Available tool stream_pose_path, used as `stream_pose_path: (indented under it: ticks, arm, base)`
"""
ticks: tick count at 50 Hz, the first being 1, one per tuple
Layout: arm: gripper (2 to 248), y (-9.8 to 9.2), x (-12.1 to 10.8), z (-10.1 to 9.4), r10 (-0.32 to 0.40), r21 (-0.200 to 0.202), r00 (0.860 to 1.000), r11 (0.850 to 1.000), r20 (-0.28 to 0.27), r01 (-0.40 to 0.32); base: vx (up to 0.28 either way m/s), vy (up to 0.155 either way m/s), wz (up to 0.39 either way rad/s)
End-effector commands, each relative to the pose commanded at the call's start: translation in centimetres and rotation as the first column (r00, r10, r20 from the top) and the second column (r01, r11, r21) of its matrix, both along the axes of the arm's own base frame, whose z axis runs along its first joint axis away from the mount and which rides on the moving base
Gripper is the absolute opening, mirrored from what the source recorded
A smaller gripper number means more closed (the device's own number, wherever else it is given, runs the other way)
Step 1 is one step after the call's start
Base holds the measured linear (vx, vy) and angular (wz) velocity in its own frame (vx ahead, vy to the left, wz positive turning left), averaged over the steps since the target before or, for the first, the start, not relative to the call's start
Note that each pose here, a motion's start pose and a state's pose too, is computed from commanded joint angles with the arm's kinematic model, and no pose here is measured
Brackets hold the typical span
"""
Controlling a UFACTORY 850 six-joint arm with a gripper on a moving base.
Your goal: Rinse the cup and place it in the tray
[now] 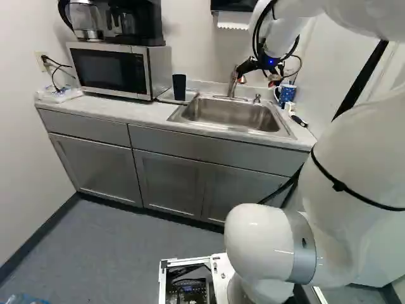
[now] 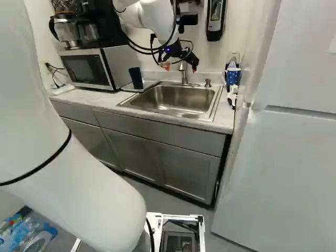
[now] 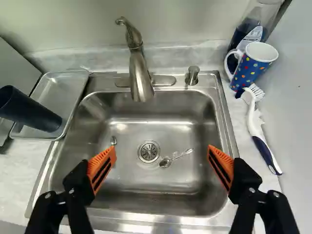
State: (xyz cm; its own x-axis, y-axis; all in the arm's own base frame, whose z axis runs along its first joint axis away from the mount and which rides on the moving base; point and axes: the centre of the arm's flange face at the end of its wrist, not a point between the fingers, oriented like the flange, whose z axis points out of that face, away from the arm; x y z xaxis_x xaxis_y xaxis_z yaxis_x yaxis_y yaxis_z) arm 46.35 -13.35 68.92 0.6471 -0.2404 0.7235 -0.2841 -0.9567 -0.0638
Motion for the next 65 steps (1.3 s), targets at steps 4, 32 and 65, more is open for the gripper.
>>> stream_pose_path:
  ticks: [4, 32, 65]
  arm:
    - [247, 0.00, 0.00, 0.00, 0.000, 0.000, 1.000, 1.000, 0.000, 0.000]
    - [247, 0.00, 0.00, 0.00, 0.000, 0.000, 1.000, 1.000, 0.000, 0.000]
    - [247, 0.00, 0.00, 0.00, 0.000, 0.000, 1.000, 1.000, 0.000, 0.000]
  base:
    - [0.000, 0.000, 0.000]
    - [0.000, 0.000, 0.000]
    - [-0.071, 0.024, 0.006]
